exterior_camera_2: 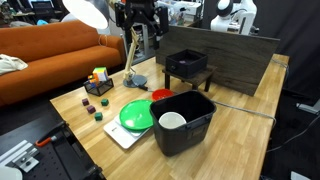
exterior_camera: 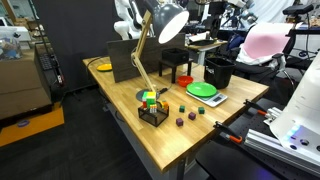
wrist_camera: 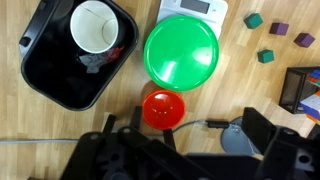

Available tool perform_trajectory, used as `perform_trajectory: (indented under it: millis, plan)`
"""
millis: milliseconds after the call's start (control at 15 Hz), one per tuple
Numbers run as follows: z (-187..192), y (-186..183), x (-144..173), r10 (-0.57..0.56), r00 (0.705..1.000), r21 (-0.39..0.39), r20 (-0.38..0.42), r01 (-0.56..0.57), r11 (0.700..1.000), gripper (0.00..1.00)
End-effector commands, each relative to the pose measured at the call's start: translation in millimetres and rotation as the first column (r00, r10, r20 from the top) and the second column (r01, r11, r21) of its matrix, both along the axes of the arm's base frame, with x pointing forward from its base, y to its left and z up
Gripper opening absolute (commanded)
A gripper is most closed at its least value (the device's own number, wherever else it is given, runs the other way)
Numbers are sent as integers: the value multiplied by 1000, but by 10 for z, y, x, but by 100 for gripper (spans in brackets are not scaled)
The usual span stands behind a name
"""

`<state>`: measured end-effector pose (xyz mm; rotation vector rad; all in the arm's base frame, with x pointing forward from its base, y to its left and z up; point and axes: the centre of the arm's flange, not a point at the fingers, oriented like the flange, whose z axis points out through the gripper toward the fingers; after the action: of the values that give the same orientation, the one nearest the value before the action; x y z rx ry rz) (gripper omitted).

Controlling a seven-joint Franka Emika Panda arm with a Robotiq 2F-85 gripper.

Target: Move the purple block from the basket to the table

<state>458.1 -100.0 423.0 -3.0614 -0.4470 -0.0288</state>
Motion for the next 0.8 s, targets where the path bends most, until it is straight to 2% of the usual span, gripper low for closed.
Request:
perform_trajectory:
  millis: [0,200,267,733]
  plan:
    - [-29,-97,466,54,999,20,4,-54,998,100]
    - [-65,-116,756,58,998,14,-2,-58,998,100]
    - [-77,-63,544,41,999,6,4,-41,999,100]
    - [-90,-56,584,43,999,4,2,-43,999,100]
